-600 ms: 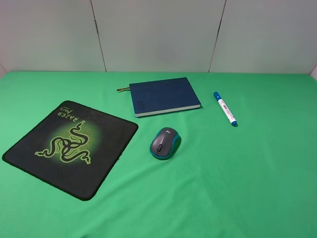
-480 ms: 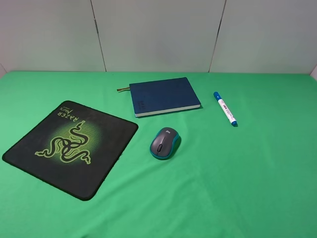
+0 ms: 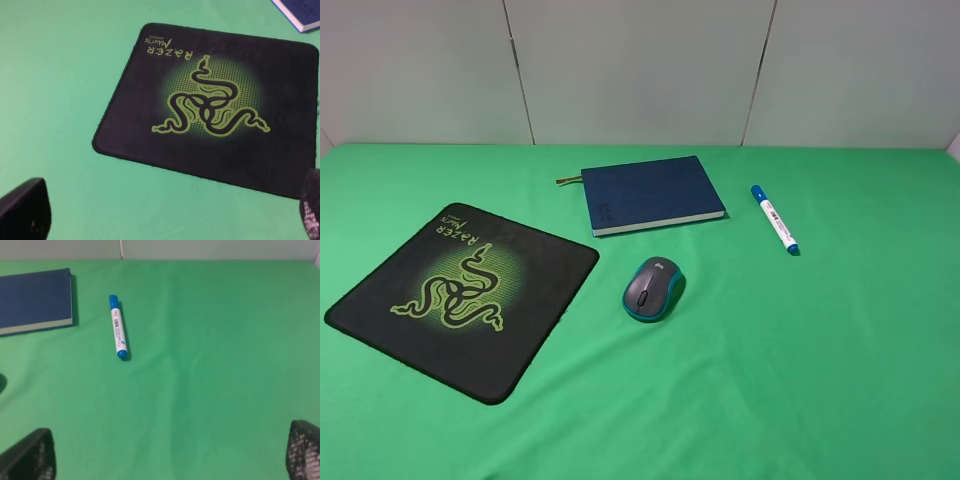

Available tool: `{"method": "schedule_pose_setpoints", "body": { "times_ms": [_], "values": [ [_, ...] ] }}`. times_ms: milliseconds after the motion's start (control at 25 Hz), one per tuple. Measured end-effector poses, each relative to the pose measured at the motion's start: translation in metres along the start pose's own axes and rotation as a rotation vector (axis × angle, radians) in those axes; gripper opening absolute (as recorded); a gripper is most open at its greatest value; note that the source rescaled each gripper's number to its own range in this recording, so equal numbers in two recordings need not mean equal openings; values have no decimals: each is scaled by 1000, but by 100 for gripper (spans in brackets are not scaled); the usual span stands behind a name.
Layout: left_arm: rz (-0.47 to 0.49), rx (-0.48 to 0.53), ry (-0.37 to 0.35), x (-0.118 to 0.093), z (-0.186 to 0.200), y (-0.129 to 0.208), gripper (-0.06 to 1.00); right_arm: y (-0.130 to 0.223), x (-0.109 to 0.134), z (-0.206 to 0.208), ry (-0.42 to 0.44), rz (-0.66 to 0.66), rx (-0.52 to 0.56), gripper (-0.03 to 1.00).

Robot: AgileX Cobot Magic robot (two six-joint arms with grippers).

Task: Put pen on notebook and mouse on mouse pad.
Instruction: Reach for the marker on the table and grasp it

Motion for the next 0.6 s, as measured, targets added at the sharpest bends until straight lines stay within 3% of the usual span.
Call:
{"method": "schedule_pose_setpoints", "body": {
  "times_ms": [400,600],
  "values": [
    [0,0,0,0,0,0,100,-1,-2,0,9,-53,16,100],
    [0,0,0,0,0,0,100,-31,-13,-4,19,-90,96,100]
  ]
}}
Point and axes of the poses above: a point on each arm's last joint axis where the gripper is mounted, z pointing back along that axis away from the gripper, x along the wrist's bending axis when the last joint is at zero, y = z × x, the point moved 2 cm from there along -z, pointing out along that axis toward the gripper, and after that the axes turned 15 degrees about z, right-handed, at the moved point
